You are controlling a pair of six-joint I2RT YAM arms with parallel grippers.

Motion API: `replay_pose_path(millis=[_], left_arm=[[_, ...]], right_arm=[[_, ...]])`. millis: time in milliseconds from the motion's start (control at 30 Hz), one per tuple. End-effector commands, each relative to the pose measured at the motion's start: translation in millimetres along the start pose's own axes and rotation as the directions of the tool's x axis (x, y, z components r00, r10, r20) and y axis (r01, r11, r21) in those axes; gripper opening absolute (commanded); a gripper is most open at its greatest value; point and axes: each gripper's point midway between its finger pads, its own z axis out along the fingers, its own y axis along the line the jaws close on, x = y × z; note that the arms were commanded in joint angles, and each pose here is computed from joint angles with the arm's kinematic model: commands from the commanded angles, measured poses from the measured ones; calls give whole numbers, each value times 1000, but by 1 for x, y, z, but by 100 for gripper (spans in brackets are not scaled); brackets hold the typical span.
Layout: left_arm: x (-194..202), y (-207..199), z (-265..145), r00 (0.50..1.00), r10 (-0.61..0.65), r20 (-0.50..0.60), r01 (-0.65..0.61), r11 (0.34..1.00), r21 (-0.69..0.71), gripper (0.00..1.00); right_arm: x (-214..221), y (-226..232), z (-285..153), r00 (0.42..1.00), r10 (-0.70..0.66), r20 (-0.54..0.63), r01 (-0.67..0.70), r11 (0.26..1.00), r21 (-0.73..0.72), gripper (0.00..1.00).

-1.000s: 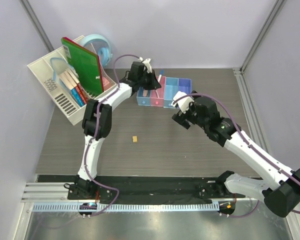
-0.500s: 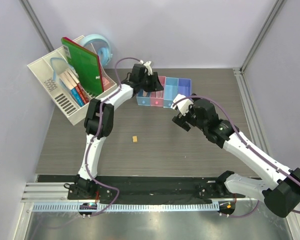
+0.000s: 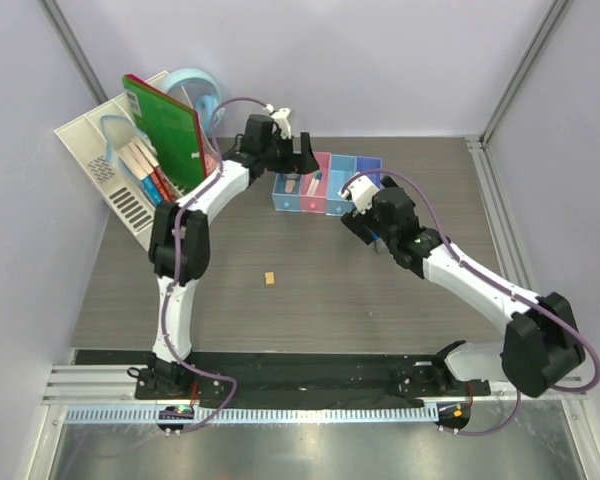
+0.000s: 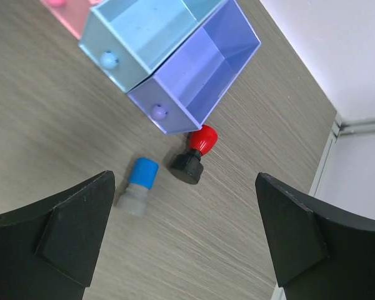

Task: Sort the stationery into containers
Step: Pick up the stationery from the center of the board.

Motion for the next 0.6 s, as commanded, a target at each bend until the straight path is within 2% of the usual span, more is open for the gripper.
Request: replay_pose_path(millis=[0, 100, 200, 233, 367, 500, 567], left_arm=[[-31, -4, -58, 978, 205, 43, -205, 979, -19, 100], [-22, 5, -85, 954, 299, 10, -298, 952, -68, 100], [14, 12, -110, 949, 303, -83, -309, 949, -70, 100], [39, 17, -113, 946, 293, -141, -303, 951, -62, 100], [93, 16, -142, 912, 300, -281, -313, 950, -1, 100], [137, 26, -162, 855, 310, -416, -329, 944, 26, 88], [159, 28, -174, 817, 299, -493, -318, 947, 47, 86]], right_arm=[[-40, -39, 20, 985, 131, 117, -145, 981, 126, 99], [-38, -42, 30, 988, 134, 83, -145, 979, 144, 99], [-31, -41, 37, 991, 125, 46, -130, 980, 148, 99], [-29, -41, 38, 992, 125, 33, -128, 981, 146, 100], [-13, -32, 50, 991, 130, -15, -127, 983, 131, 99], [14, -28, 64, 982, 173, -76, -163, 979, 125, 97], [29, -27, 70, 976, 189, -112, -176, 978, 116, 97]])
